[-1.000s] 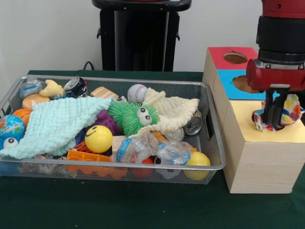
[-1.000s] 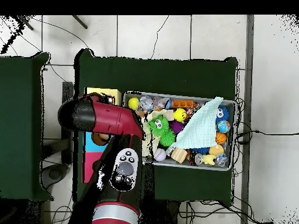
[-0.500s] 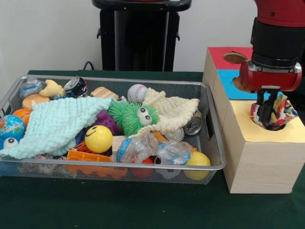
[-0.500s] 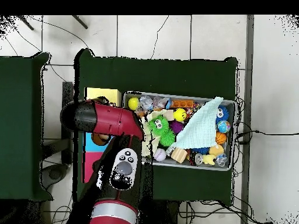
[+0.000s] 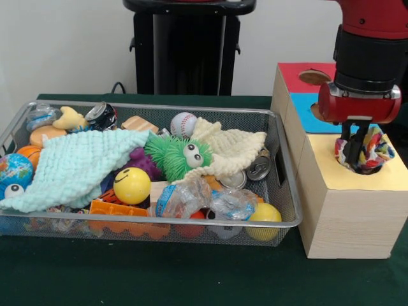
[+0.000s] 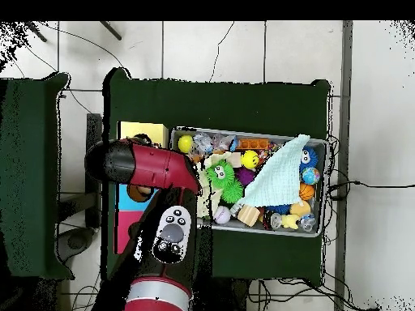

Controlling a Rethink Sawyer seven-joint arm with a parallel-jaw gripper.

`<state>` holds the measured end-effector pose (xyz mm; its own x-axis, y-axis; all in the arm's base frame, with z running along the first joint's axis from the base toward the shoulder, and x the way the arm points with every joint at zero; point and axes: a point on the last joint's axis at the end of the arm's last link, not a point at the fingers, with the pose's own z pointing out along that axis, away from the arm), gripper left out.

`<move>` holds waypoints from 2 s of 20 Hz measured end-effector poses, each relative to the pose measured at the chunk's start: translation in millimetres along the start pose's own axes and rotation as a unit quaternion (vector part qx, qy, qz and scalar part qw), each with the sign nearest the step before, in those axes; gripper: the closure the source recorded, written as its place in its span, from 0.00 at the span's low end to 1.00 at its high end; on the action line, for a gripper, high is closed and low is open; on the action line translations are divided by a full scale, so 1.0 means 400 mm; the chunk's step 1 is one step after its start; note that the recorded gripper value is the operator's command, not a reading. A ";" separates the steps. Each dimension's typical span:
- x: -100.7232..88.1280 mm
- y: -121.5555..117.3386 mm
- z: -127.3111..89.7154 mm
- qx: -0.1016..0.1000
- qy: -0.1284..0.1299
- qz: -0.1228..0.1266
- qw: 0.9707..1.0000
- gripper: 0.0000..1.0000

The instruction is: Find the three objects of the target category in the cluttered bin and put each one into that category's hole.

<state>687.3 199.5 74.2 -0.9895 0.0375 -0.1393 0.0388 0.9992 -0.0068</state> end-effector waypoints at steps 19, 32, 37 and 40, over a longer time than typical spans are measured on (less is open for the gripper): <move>-0.027 -0.008 0.147 -0.016 -0.069 0.022 0.997 1.00; -0.027 -0.007 0.146 -0.017 -0.068 0.021 0.997 1.00; -0.008 -0.005 0.139 -0.015 -0.043 0.017 0.999 1.00; 0.014 0.008 0.119 -0.020 -0.006 0.012 1.000 1.00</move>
<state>688.3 202.3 26.2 -0.9867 0.0617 -0.1507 0.0567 0.9977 0.0370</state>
